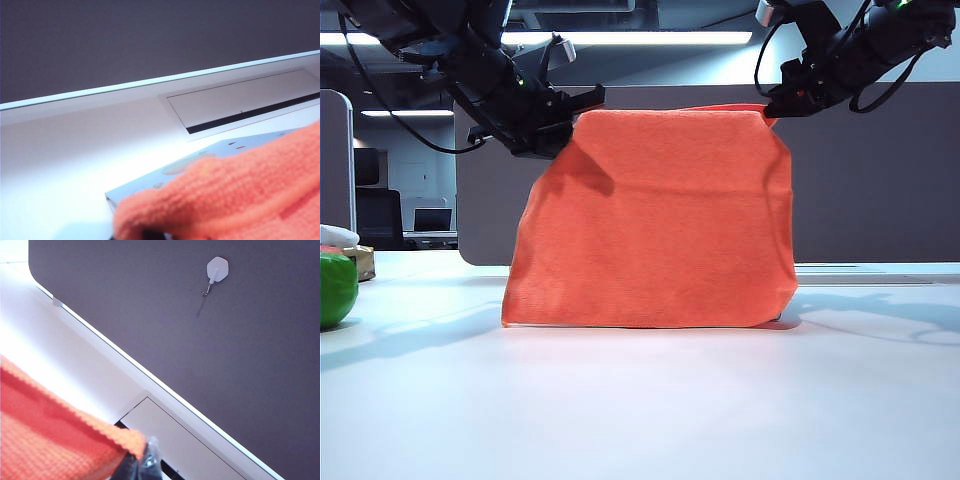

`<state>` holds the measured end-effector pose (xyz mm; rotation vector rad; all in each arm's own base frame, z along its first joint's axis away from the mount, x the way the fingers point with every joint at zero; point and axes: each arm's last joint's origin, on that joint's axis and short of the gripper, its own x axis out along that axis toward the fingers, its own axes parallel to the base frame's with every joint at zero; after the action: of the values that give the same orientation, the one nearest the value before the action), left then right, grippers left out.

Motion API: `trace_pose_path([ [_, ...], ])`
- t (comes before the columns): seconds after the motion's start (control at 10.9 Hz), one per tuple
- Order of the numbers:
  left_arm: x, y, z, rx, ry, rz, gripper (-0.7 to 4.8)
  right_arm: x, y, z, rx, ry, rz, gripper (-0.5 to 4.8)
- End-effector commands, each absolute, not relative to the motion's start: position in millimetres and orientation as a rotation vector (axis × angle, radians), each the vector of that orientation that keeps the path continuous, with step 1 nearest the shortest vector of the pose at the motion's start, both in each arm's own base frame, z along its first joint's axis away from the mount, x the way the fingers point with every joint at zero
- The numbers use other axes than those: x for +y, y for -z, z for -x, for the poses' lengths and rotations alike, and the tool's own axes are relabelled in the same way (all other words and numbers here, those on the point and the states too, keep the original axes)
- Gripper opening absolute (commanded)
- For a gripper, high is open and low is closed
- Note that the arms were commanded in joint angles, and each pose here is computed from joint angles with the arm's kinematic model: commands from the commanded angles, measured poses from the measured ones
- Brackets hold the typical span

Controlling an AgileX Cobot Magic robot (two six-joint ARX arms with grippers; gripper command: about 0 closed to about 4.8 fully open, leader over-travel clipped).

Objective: Pick up the cloth from the table and use it to cover the mirror.

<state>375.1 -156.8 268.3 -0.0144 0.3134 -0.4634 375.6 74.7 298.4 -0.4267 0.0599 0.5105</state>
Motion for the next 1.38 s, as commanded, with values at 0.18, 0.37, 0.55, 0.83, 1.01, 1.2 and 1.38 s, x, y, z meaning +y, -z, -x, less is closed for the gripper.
trace_pose_path([
  [0.18, -157, -268, -374, 0.333, 0.466, 0.014, -0.05, 75, -282, -384, 0.123, -0.499, 0.419, -0.05],
  [0.37, -157, -268, -374, 0.343, 0.466, 0.013, 0.57, 74, -277, -386, 0.152, -0.501, 0.416, -0.05],
  [0.55, -157, -267, -374, 0.35, 0.464, 0.011, 0.71, 73, -275, -386, 0.169, -0.503, 0.417, -0.05],
  [0.83, -145, -259, -375, 0.426, 0.322, -0.027, 1.57, 73, -274, -385, 0.184, -0.499, 0.418, 0.0],
  [1.01, -138, -256, -376, 0.459, 0.275, -0.038, 1.56, 73, -274, -385, 0.183, -0.499, 0.419, 0.0],
  [1.2, -131, -253, -377, 0.49, 0.185, -0.077, 1.54, 73, -274, -386, 0.185, -0.477, 0.423, 0.26],
  [1.38, -131, -252, -376, 0.496, 0.187, -0.09, 1.52, 71, -277, -387, 0.171, -0.402, 0.435, 1.53],
])
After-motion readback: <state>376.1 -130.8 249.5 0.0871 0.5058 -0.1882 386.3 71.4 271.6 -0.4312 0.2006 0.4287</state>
